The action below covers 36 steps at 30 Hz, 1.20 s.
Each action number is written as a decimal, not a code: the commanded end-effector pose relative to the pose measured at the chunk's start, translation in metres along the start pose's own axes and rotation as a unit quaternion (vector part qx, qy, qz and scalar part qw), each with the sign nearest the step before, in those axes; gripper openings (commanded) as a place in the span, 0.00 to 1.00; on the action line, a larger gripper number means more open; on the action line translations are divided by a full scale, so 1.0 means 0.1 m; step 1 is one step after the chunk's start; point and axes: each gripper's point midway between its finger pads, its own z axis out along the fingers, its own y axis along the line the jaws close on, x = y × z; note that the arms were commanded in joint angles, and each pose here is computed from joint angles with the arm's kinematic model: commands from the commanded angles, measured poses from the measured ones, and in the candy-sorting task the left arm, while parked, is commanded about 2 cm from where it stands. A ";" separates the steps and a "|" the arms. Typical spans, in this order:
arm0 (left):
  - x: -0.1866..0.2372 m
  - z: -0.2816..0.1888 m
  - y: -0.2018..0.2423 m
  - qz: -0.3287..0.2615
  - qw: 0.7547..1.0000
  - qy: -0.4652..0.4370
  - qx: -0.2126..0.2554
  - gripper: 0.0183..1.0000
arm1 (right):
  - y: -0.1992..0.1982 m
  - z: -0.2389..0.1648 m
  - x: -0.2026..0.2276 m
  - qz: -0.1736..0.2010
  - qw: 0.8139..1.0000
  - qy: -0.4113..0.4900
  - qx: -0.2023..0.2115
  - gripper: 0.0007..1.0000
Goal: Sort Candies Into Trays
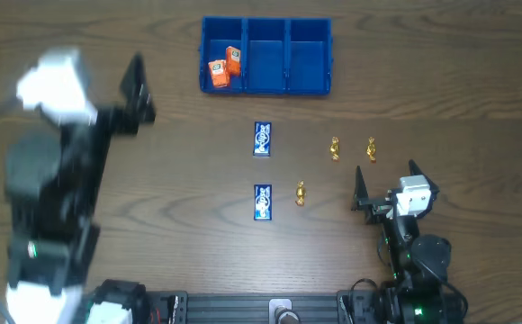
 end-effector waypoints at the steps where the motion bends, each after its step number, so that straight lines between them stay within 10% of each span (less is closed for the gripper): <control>1: 0.36 -0.41 0.19 0.024 0.999 -0.044 0.010 1.00 | 0.02 0.00 0.01 -0.006 1.000 0.001 -0.006 1.00; 18: 1.92 -0.67 0.49 0.026 0.999 -0.035 0.018 1.00 | 0.02 0.00 0.01 -0.006 1.000 0.001 -0.006 1.00; 36: 2.42 -0.69 0.58 0.015 0.998 0.068 0.000 1.00 | 0.02 0.00 0.01 -0.006 1.000 0.001 -0.006 1.00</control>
